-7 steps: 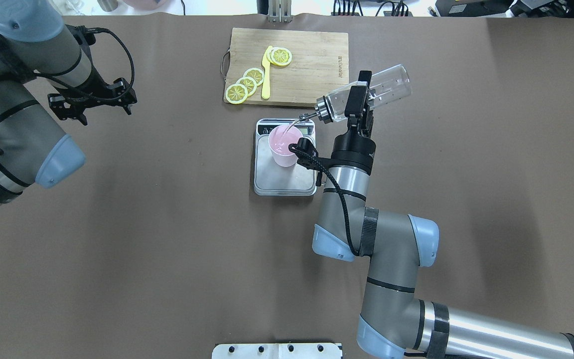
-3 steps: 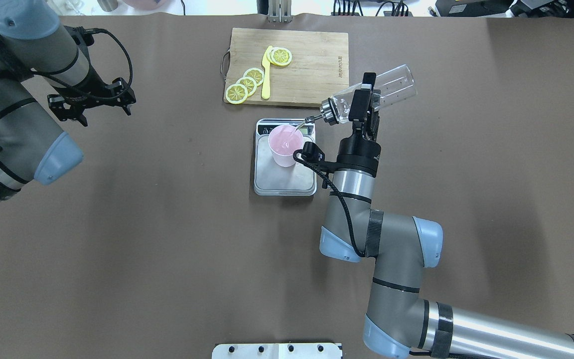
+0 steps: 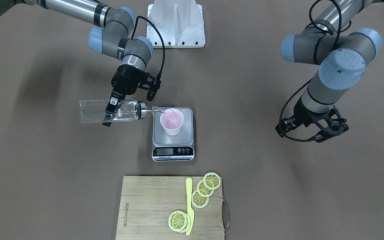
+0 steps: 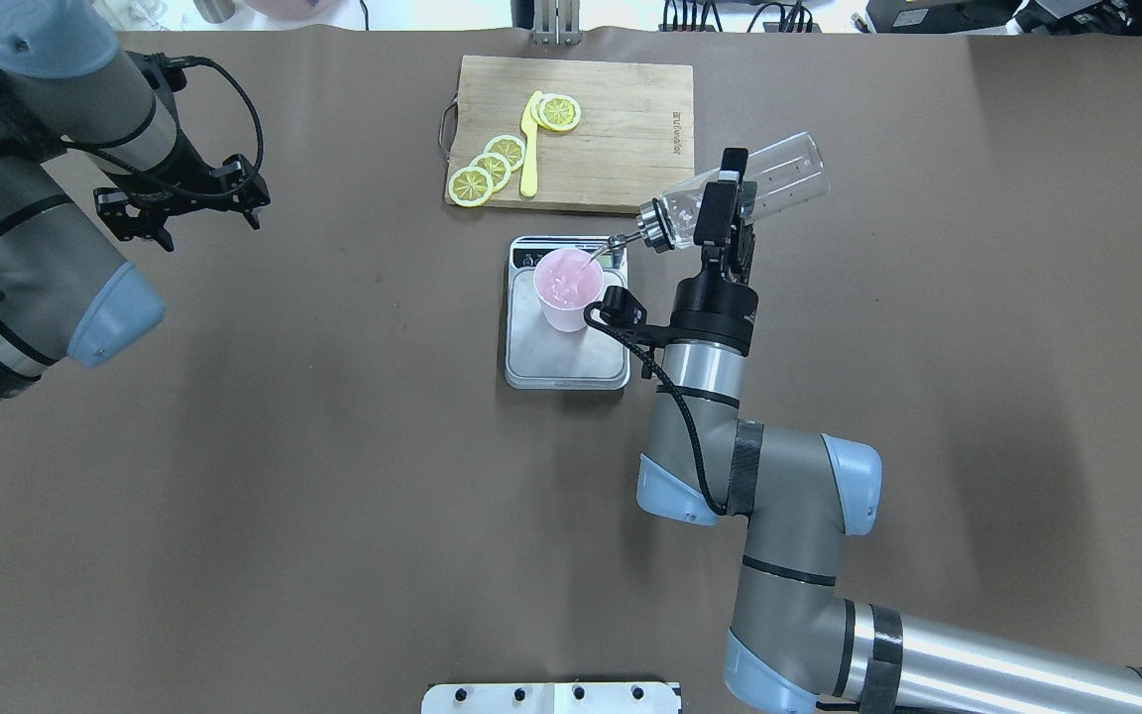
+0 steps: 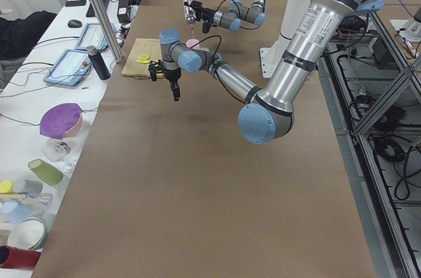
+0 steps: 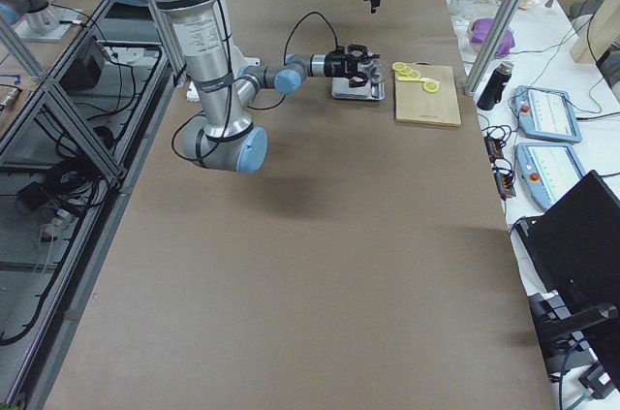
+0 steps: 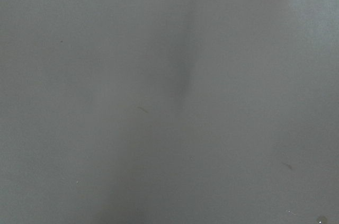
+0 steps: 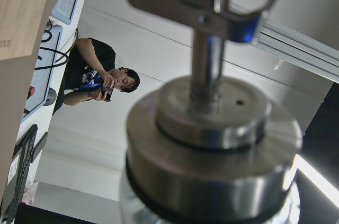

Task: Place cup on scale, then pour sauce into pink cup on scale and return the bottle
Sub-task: 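Tilt the bottle spout over the pink cup with the right gripper, then tilt the bottle upright and carry it back with the right gripper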

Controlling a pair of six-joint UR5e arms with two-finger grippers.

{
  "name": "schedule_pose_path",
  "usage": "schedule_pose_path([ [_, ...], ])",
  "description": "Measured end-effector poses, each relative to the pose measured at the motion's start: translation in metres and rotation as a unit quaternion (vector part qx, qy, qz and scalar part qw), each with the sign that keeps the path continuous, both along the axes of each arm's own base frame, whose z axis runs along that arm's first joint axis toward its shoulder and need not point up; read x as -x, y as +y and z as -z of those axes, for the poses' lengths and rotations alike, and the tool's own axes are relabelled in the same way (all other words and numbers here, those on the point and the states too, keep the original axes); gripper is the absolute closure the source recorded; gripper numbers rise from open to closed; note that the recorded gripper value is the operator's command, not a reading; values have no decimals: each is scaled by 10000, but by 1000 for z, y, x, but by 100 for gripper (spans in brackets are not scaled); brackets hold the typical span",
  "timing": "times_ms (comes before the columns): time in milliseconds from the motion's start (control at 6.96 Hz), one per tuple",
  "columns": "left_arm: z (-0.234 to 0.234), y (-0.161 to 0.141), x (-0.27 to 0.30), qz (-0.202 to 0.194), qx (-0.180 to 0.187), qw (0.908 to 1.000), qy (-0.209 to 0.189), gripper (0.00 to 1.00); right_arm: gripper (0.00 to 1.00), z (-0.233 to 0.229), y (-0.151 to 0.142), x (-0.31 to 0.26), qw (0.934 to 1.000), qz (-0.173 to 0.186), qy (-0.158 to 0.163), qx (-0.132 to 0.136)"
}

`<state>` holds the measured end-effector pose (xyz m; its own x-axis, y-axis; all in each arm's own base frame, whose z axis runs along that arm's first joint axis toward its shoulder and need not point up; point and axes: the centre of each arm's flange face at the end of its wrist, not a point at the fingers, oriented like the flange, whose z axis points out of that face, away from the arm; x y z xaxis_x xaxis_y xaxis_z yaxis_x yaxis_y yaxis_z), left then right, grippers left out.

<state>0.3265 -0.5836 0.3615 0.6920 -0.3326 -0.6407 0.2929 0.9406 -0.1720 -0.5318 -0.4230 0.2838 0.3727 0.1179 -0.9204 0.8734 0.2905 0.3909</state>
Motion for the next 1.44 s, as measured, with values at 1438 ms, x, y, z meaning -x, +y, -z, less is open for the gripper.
schedule_pose_path([
  [1438, 9, -1, 1, 54, -32, 10000, 37, 1, 100, -26, -30, -64, 8892, 821, -4425, 822],
])
